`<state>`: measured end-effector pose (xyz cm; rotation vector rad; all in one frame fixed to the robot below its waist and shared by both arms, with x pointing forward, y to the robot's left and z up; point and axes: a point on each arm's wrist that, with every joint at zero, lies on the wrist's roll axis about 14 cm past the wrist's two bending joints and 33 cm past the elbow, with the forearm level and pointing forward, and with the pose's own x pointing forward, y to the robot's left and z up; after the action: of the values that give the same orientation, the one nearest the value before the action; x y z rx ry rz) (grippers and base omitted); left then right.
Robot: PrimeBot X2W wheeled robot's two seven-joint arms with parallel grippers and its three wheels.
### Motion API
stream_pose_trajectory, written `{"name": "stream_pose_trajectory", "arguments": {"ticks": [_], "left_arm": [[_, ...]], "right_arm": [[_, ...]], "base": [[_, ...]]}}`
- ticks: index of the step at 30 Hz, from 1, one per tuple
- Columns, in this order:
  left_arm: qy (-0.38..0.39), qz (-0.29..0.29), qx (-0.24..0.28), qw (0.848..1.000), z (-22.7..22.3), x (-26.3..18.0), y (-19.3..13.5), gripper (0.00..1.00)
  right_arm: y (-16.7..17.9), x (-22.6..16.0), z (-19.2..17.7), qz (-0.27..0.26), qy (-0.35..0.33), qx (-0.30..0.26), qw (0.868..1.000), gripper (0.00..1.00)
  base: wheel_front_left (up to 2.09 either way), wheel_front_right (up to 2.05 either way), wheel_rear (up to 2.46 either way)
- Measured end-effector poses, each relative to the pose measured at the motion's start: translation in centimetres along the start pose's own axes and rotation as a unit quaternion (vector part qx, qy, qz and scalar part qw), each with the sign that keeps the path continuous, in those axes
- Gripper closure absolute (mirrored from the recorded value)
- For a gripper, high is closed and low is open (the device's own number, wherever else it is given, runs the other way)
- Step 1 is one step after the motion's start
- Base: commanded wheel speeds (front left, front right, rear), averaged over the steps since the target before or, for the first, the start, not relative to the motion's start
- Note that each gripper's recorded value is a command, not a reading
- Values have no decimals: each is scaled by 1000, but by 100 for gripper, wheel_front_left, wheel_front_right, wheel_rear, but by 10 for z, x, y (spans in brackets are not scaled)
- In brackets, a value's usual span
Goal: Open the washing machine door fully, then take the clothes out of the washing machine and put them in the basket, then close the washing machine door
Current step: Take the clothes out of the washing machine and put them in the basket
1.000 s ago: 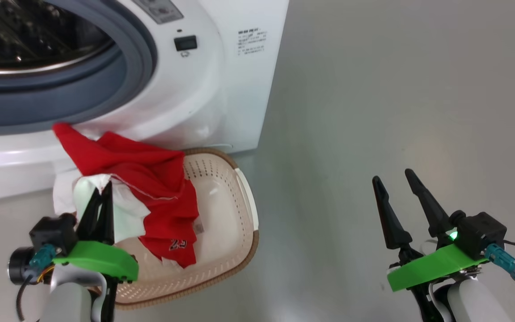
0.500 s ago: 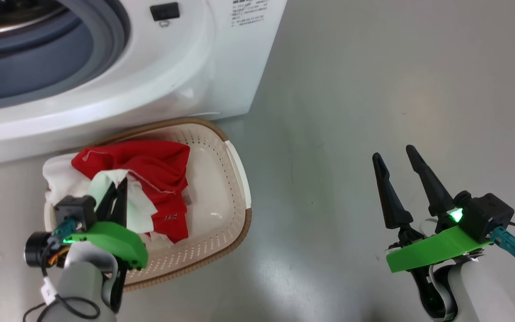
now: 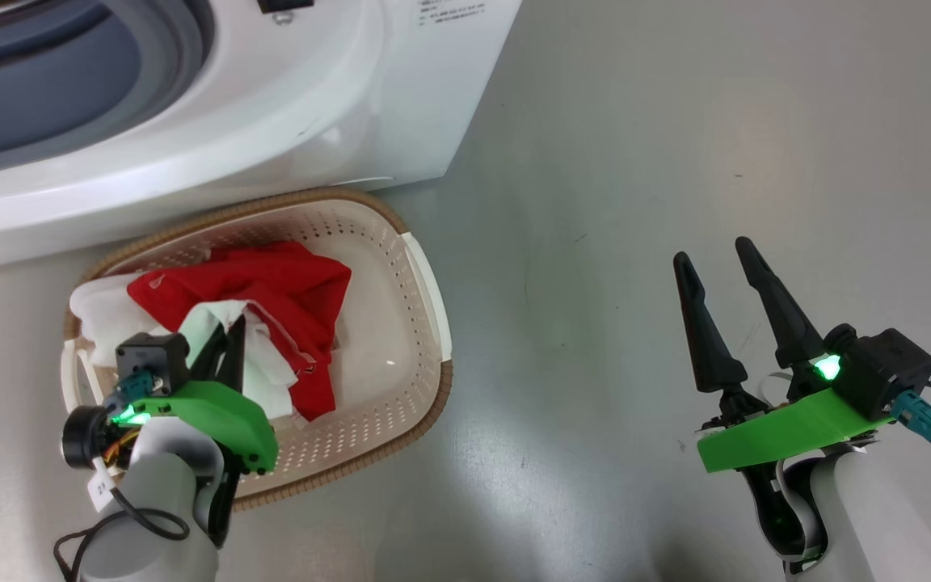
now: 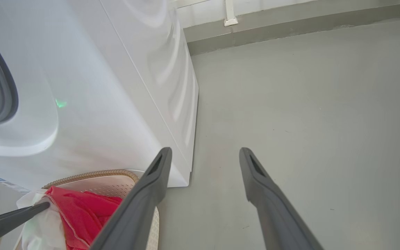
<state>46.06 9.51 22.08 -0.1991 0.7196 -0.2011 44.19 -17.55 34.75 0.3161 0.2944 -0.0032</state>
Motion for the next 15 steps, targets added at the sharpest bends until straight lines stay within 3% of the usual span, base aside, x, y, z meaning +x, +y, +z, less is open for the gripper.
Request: {"name": "stream_pose_trajectory", "arguments": {"ticks": [1, 2, 4, 5, 6, 15], "left_arm": [[1, -1, 0, 1000, 0, 0, -1, 43], [1, -2, -1, 1000, 0, 0, -1, 38], [-1, -2, -2, 1000, 1, -1, -1, 10], [-1, -2, -2, 1000, 2, -1, -1, 4], [-2, -1, -2, 1000, 3, -1, -1, 0], [-30, 2, -8, 1000, 23, -9, 0, 0]], "right_arm": [[0, 0, 0, 0, 0, 0, 1000, 0], [0, 0, 1, 0, -1, 0, 1000, 0], [0, 0, 2, 1, -2, 0, 1000, 0], [1, -1, 2, 1, -2, 0, 1000, 0], [1, -1, 3, 1, -3, 0, 1000, 0], [8, -3, 13, 10, -16, 0, 1000, 0]], "base": [[0, 0, 0], [0, 0, 0], [0, 0, 0], [0, 0, 0], [0, 0, 0], [0, 0, 0]]}}
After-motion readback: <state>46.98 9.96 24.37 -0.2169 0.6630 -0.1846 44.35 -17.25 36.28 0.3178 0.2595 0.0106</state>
